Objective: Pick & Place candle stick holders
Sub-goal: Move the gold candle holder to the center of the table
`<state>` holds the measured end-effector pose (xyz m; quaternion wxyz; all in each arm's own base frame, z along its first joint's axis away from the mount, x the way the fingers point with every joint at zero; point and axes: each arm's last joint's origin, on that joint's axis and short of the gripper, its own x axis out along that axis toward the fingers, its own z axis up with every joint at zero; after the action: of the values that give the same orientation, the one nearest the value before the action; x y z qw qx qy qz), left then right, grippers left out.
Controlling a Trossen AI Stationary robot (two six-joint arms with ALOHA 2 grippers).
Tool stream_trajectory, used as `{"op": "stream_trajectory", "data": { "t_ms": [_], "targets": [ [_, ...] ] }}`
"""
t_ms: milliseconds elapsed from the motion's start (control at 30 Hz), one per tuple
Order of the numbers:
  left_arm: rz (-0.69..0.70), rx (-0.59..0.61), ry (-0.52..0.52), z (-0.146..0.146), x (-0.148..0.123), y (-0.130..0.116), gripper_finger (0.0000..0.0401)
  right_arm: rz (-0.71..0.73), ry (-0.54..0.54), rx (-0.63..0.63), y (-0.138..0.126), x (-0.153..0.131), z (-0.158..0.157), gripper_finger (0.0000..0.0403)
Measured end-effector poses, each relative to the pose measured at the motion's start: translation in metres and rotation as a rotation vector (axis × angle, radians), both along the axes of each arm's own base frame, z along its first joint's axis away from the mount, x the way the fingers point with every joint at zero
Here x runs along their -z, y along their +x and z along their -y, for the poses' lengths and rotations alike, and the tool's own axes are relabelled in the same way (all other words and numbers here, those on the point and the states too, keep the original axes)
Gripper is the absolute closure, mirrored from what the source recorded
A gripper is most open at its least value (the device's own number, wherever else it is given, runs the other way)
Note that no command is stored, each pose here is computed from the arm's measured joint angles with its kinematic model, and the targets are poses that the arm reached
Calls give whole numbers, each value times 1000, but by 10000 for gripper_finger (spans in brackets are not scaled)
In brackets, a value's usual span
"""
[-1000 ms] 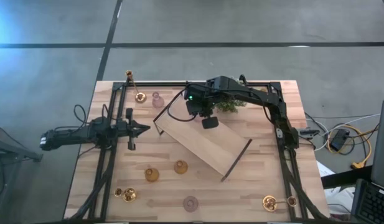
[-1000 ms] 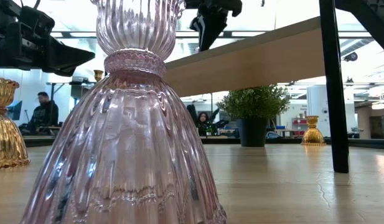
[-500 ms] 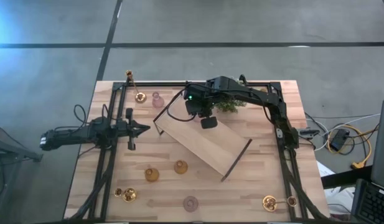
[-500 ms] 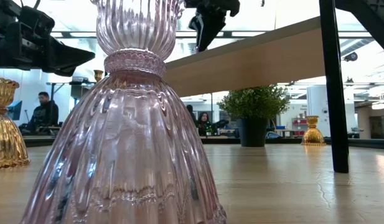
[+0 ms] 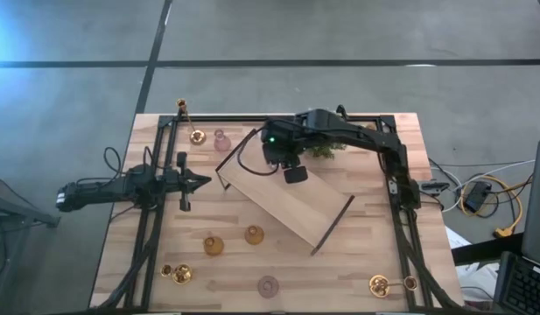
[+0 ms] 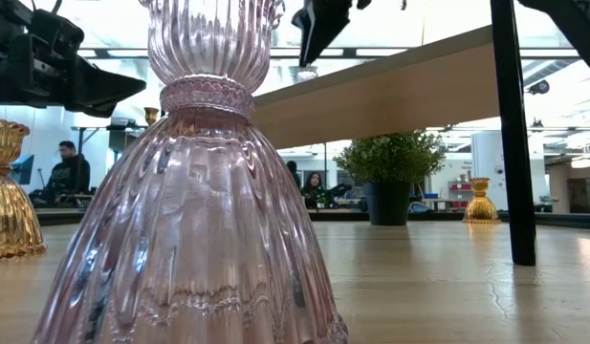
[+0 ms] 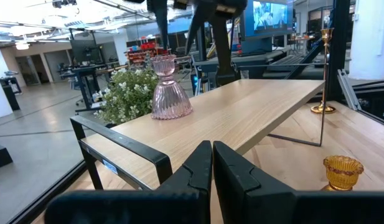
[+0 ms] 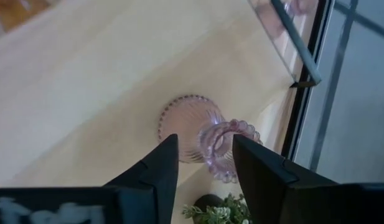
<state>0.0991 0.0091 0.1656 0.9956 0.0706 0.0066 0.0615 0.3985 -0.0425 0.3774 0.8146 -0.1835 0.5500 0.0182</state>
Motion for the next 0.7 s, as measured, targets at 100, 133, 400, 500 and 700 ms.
{"op": "stream_trajectory", "data": {
  "t_ms": [100, 133, 400, 500, 700],
  "targets": [
    [0, 0, 0, 0, 0, 0, 382, 46, -9, -20, -9, -15, -10, 250],
    [0, 0, 0, 0, 0, 0, 382, 61, -21, -17, -13, -20, -13, 250],
    [0, 0, 0, 0, 0, 0, 382, 198, 3, 94, -54, -63, -48, 261],
    [0, 0, 0, 0, 0, 0, 382, 192, 48, 103, -71, -71, -69, 269],
    [0, 0, 0, 0, 0, 0, 382, 175, 192, 135, -97, -77, -114, 288]
  ]
}}
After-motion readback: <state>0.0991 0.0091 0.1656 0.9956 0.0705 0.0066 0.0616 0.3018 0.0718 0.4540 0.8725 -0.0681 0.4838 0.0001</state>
